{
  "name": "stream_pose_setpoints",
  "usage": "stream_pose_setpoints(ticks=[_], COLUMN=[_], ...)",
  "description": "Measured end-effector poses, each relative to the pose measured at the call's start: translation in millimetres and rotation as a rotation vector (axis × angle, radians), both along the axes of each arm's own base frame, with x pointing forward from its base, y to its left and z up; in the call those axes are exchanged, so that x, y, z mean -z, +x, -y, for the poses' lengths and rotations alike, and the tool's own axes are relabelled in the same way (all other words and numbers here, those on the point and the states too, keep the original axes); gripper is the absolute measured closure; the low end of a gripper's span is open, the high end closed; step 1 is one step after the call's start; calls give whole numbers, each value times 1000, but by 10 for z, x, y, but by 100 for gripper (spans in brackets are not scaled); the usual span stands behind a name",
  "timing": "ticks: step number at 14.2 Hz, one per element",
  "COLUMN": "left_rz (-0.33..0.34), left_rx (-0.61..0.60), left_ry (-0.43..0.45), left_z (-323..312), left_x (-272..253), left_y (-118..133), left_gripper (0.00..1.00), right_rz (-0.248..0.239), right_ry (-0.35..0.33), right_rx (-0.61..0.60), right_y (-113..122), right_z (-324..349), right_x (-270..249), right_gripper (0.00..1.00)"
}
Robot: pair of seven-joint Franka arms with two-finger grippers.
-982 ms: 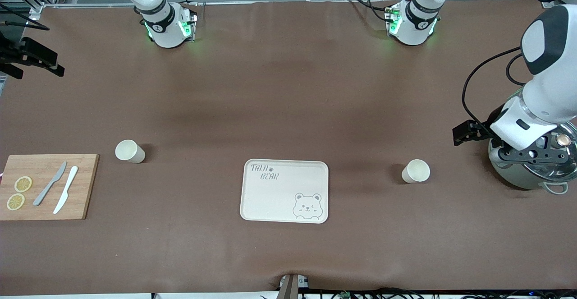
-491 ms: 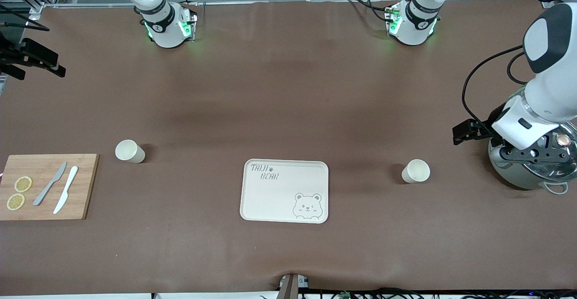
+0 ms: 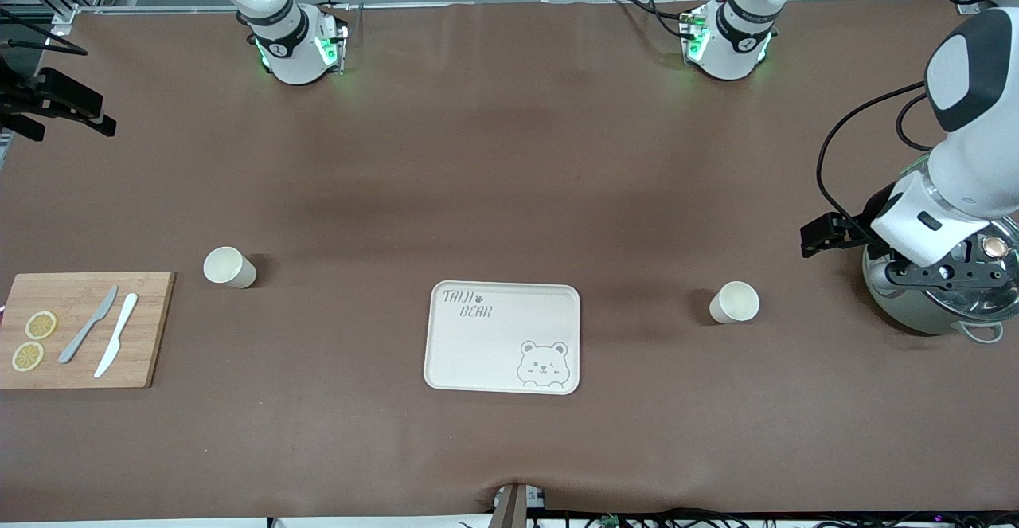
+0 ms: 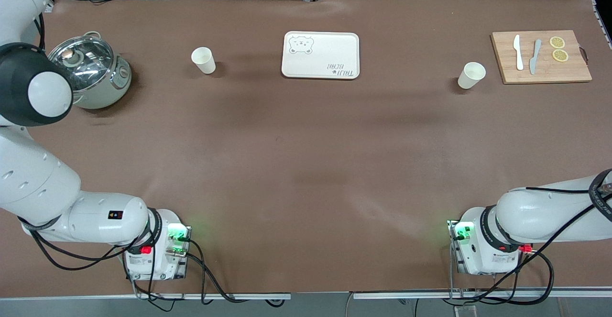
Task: Place white IKEA cup upright on tray with both arms
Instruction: 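Move the left gripper toward the white cup beside the pot, then lower the open left gripper around the white cup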
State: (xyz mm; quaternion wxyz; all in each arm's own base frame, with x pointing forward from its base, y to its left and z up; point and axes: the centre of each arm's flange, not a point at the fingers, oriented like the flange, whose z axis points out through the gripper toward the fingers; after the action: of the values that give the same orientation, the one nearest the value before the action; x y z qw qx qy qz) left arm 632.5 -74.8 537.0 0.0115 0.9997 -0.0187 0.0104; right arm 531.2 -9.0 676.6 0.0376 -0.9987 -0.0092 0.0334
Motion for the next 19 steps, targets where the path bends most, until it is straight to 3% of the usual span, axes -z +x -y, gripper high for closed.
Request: stream_pose_setpoints(ticks=[3, 7, 10, 13, 19], left_rz=[4, 5, 30, 56, 44], left_rx=[-1, -53, -43, -39, -40], left_ry=[-3, -70, 17, 37, 17], left_z=[1, 63, 85, 267, 249], left_x=[-7, -68, -40, 34, 835], left_y=[24, 27, 57, 112, 576], left_gripper=[0, 0, 0, 0, 0], right_rz=[-1, -3, -3, -3, -5], right_ry=[0, 0, 0, 0, 0], right_rx=[0, 3, 4, 4, 5], right_y=[-1, -3, -3, -3, -3], right_z=[0, 17, 21, 22, 26], right_x=[1, 3, 3, 4, 8], right_gripper=[0, 0, 0, 0, 0])
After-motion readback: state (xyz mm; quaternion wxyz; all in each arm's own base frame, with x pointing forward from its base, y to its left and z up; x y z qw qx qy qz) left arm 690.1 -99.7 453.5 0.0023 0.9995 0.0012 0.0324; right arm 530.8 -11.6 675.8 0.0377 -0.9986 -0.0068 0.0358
